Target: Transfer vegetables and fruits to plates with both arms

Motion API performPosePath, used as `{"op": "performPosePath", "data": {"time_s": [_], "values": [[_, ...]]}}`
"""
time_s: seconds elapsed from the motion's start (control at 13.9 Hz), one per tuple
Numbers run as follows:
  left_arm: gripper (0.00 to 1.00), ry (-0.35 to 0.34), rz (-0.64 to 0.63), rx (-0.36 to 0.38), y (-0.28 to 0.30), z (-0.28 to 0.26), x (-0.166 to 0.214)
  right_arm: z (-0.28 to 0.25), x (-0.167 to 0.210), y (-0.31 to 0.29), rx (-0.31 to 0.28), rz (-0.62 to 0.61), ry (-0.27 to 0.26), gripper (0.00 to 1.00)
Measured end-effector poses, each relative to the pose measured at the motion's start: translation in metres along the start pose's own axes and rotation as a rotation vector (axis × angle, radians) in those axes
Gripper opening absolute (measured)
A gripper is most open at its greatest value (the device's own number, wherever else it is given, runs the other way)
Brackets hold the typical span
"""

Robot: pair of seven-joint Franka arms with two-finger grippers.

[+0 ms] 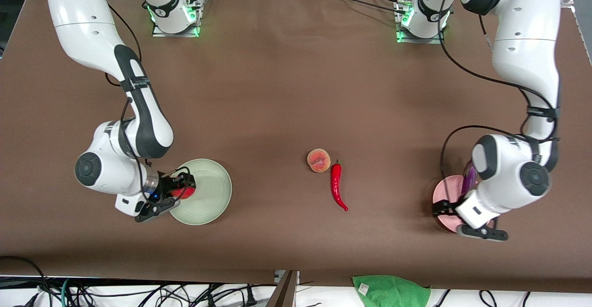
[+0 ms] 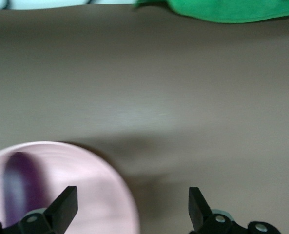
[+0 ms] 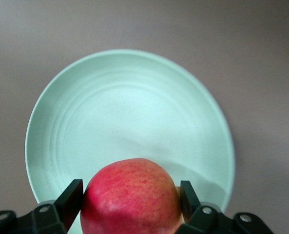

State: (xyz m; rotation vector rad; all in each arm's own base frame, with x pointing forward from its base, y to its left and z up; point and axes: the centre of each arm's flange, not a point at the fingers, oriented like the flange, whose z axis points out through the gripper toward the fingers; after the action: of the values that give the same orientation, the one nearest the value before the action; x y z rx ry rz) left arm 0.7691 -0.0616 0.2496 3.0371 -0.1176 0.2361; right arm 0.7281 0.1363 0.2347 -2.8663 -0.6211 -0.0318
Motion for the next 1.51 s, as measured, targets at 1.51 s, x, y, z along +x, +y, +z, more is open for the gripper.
{"op": "performPosePath", "data": {"time_s": [1.51], "values": [[0.71,-0.075,-0.212,-0.026,0.291,0.095,-0.083,0.027,0.046,-0.296,0.073,0.44,0.145,1.0]]}}
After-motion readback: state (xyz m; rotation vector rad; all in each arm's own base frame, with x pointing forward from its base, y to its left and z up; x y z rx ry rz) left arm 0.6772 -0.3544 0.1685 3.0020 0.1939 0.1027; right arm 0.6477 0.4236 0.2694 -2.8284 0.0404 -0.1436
